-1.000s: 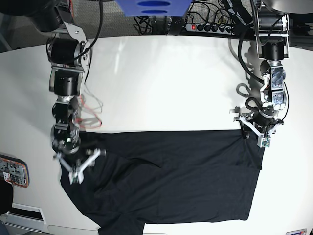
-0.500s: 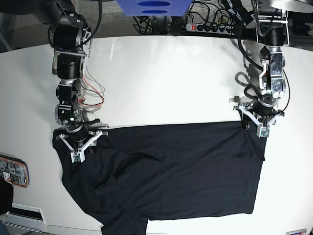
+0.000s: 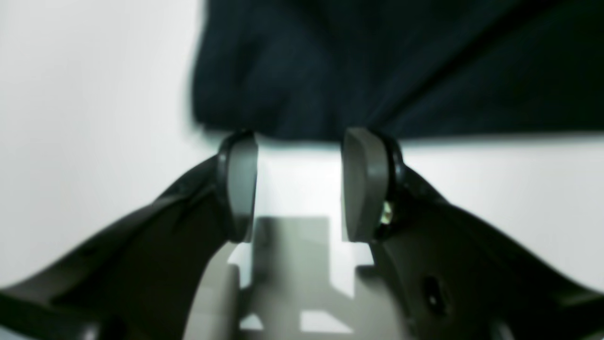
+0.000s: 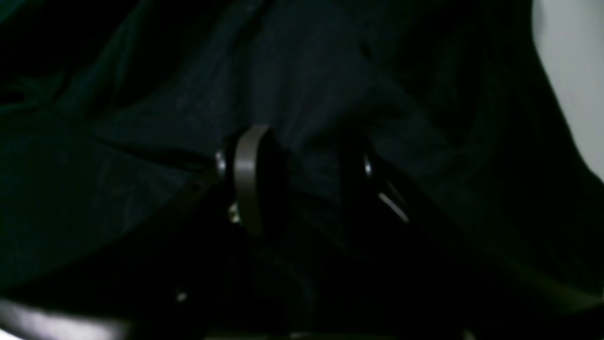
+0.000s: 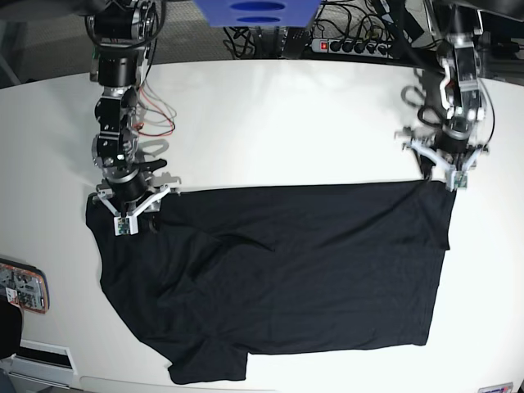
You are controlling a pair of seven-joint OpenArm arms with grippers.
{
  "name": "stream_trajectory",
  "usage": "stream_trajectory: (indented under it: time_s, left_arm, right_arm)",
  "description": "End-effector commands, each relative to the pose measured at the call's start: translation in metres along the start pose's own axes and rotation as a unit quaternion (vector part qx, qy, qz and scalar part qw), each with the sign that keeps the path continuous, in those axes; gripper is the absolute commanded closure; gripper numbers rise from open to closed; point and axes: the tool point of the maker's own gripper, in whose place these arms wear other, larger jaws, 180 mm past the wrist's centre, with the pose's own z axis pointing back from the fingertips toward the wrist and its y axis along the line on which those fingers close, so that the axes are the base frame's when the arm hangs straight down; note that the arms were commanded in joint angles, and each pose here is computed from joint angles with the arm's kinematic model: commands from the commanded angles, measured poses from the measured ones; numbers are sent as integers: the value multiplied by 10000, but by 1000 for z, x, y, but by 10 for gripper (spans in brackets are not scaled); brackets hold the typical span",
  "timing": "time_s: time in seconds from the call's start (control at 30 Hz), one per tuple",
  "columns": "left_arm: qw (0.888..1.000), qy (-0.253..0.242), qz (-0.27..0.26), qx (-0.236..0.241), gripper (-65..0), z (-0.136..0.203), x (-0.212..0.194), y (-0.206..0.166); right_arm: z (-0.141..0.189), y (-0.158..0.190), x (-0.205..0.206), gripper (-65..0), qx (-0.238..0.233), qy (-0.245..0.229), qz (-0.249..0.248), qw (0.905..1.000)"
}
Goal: Fold the T-shirt properly
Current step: 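Pull the held shirt edge further toward the robot with both grippers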
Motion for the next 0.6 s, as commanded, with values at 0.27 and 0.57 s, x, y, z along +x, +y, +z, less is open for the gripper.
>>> stream_trajectory:
  time_s: [0.27, 0.57]
  left_arm:
    - [9995, -84, -316, 45, -275, 23, 7, 4]
    - [9943, -968, -453, 38, -276, 17, 85, -2]
  right_arm:
    - [26, -3, -70, -222, -59, 1294, 345, 9910]
    - [26, -3, -70, -221, -60, 1295, 348, 9910]
